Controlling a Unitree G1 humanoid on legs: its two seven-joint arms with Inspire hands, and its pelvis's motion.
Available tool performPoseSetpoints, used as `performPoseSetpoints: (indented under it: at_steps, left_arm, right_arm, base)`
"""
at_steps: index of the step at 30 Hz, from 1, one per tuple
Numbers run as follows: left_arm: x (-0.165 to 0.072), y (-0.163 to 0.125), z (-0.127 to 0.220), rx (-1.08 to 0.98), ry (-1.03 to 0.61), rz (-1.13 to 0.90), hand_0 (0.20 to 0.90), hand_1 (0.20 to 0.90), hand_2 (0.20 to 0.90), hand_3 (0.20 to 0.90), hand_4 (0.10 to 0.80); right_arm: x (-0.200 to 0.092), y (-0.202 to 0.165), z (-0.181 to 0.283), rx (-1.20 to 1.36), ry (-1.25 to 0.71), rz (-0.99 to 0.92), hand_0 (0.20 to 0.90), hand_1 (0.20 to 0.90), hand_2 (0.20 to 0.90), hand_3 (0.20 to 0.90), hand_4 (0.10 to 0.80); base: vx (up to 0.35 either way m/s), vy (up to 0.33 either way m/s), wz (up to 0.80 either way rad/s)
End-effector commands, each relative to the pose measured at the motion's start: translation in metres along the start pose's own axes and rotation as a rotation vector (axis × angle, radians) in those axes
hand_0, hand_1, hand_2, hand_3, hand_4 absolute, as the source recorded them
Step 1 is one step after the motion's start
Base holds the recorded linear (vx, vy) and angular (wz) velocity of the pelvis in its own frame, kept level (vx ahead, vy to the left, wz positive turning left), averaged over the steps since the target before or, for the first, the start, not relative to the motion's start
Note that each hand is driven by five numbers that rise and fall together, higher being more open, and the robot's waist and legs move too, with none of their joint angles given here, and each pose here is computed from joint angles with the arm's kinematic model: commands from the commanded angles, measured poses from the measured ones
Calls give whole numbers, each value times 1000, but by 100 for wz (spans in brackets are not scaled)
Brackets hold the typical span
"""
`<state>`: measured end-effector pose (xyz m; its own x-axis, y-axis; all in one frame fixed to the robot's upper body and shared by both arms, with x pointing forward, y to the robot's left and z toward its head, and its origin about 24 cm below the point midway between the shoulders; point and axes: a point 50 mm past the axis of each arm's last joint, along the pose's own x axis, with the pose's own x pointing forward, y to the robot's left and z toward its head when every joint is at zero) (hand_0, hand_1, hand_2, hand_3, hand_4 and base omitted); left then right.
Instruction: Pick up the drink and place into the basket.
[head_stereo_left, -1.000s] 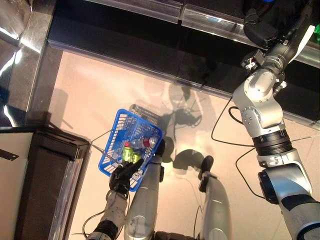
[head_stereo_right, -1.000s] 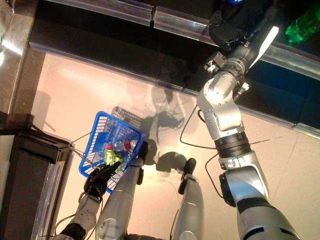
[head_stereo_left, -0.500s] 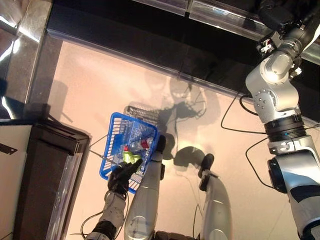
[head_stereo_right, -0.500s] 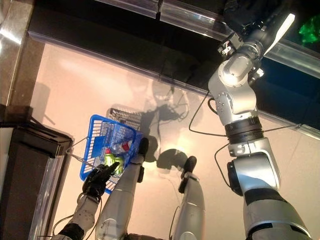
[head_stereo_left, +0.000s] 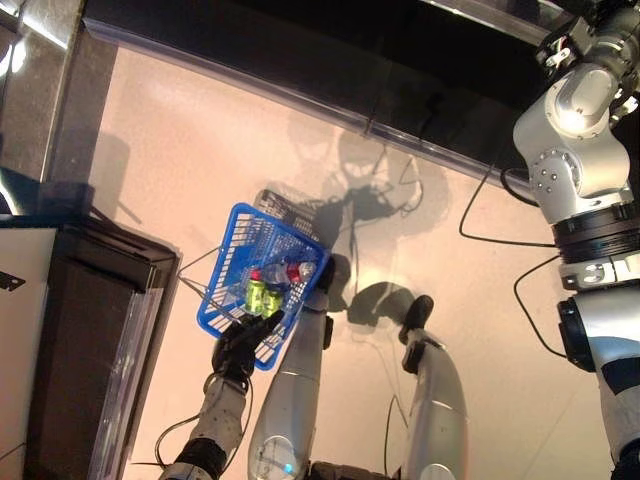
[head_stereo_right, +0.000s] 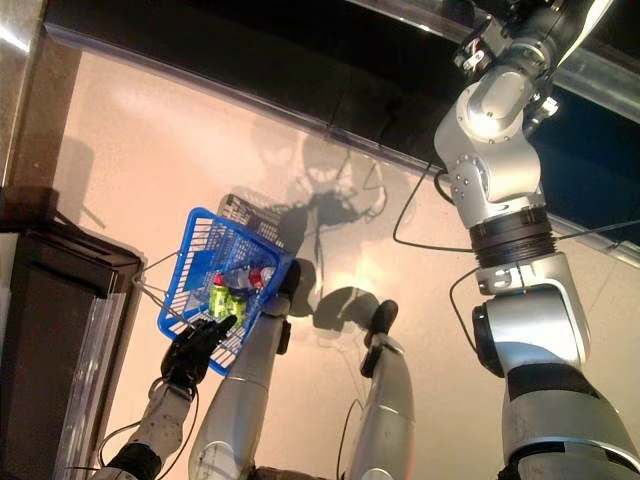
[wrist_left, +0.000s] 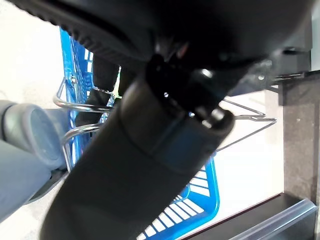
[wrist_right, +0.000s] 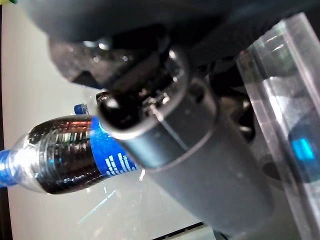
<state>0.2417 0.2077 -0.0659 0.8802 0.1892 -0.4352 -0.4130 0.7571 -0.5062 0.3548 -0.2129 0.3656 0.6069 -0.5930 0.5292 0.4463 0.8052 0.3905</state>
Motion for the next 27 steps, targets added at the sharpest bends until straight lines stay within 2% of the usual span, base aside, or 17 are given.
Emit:
performPoseSetpoints:
  at_steps: [1,2,4,5,13,27]
  left_arm:
    - [-28,51,24,49,-135,54,300,300,300,200,100]
    - [-28,52,25,50,-133,53,300,300,300,200,100]
    - [-29,54,25,53,-130,52,300,300,300,200,100]
    - [-30,56,24,52,-129,55,300,300,300,200,100]
    - [-35,63,28,64,-122,37,300,300,300,200,100]
    - [-36,70,33,64,-134,39,300,300,300,200,100]
  right_arm:
    - [13,6,76,88,-257,67,900,900,900,900,800]
    - [14,6,79,85,-260,68,862,862,862,856,756]
    - [17,6,83,81,-259,64,651,651,651,609,509]
    - [19,6,85,78,-253,63,300,300,300,200,100]
    - [39,-2,99,62,-230,-3,300,300,300,200,100]
    - [50,-13,103,34,-243,-25,300,300,300,200,100]
  base:
    - [-39,29,-2]
    - [-41,23,-3]
    - [-39,18,-2]
    - [-46,28,-1]
    - [-10,7,-1]
    - [-3,-1,0]
